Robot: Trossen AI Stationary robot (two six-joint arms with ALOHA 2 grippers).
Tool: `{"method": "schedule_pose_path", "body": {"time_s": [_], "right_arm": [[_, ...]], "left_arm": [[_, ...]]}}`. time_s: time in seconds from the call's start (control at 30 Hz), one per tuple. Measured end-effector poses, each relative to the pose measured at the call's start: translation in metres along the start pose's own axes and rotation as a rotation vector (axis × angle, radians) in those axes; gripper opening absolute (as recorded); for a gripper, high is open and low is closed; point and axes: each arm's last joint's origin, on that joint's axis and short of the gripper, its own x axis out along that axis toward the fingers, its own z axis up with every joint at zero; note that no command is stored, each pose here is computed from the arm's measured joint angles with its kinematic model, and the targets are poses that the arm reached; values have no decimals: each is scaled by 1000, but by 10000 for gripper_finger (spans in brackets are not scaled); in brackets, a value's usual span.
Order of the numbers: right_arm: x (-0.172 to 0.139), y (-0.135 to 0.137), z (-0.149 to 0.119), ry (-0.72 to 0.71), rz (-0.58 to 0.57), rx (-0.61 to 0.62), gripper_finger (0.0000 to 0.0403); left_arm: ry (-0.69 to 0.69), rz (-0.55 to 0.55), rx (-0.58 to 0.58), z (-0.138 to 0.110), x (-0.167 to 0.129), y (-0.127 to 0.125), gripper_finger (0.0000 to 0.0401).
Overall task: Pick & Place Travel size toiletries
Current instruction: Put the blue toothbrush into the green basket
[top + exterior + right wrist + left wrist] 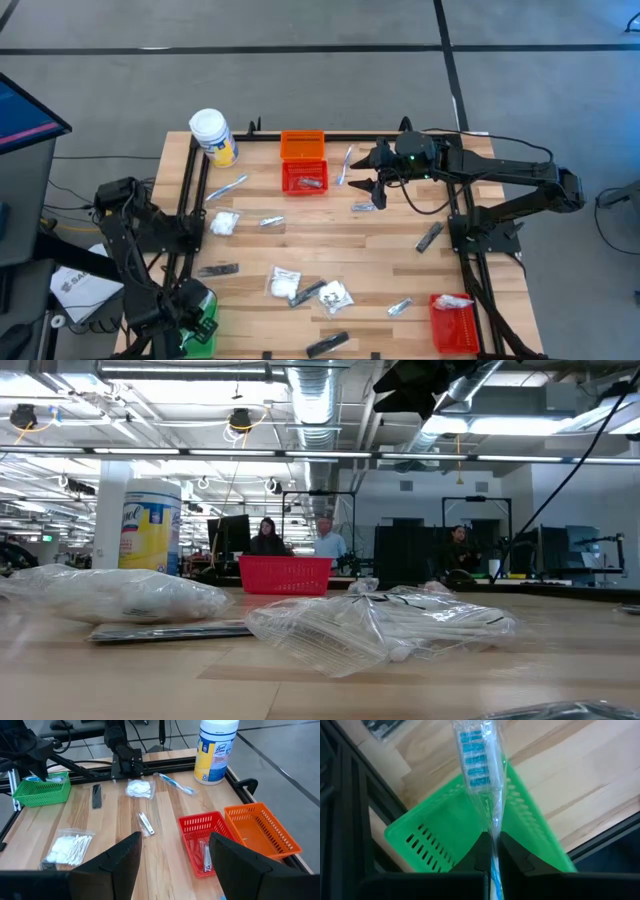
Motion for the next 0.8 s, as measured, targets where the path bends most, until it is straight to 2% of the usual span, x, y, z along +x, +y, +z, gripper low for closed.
{"method": "schedule_pose_path", "body": {"time_s": [0.27, 0.43, 0.8], "right_arm": [[0, 0, 0, 2, 0, 0, 224], [0, 0, 0, 3, 0, 0, 224], [0, 0, 0, 3, 0, -3, 224]], "left_arm": [[-32, 32, 105, -14, 13, 4, 4], [-42, 45, 159, -17, 17, 4, 20], [-51, 40, 187, -17, 17, 5, 60]]}}
